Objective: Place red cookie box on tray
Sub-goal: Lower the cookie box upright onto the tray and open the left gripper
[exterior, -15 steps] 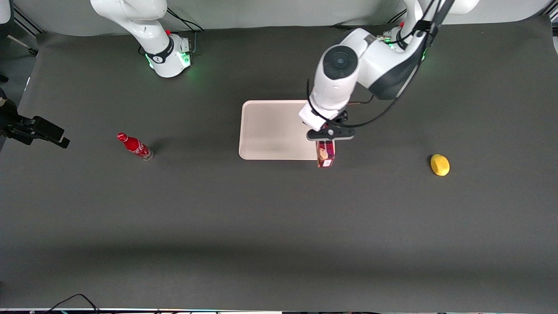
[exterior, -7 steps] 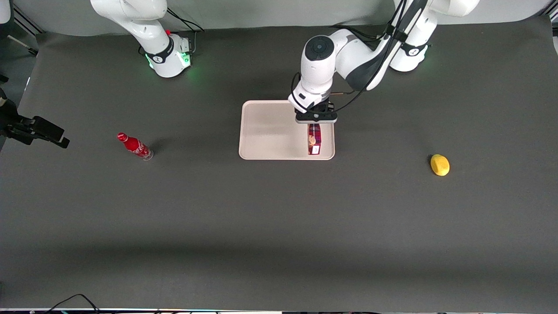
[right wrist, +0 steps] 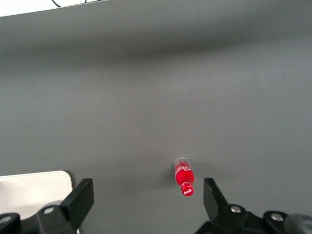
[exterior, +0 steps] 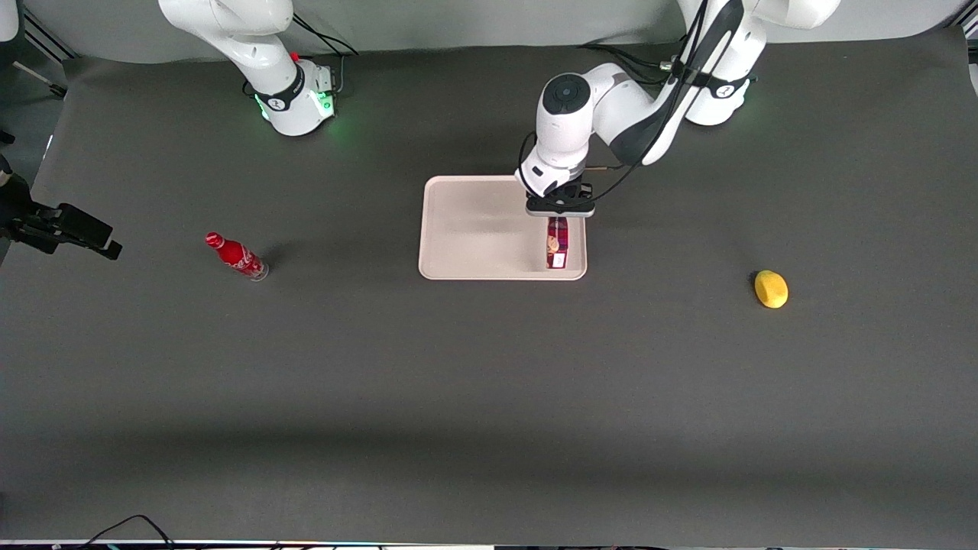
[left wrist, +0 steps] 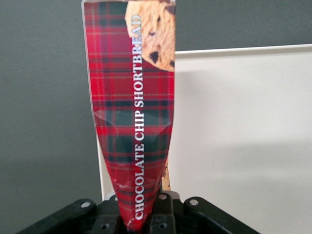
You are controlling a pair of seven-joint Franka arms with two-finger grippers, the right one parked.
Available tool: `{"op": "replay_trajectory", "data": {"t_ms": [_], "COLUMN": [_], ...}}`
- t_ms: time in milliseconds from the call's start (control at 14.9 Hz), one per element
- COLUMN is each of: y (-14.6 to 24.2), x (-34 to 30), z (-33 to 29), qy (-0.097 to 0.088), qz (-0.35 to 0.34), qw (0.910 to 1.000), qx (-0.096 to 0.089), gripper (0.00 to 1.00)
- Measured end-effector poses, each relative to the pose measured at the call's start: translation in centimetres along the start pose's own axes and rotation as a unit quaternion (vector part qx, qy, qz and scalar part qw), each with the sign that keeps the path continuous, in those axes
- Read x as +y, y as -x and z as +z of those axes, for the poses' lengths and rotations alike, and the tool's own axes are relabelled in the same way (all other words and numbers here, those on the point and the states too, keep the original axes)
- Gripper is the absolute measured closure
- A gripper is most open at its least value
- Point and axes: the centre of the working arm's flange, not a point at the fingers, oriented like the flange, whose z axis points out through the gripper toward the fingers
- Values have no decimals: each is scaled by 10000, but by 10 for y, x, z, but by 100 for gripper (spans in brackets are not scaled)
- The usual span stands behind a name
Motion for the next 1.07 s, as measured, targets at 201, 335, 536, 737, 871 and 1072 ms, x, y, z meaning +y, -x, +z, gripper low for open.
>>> {"op": "replay_trajectory", "data": {"t_ms": [201,335,536,737,871,1072], "y": [0,1,2,3,3,3], "x": [-1,-1,-1,-2,-2,-2], "z": [23,34,41,44,48,50], "qy": [38,43,13,0,-18,-26], "qz": [-34,-50,-54,-56,-60,-66], "qw": [9999,9998,9997,9997,9996,9995], "qx": [-107,-170,-233,-257,-291,-310], "gripper": [85,85,85,85,85,66]}}
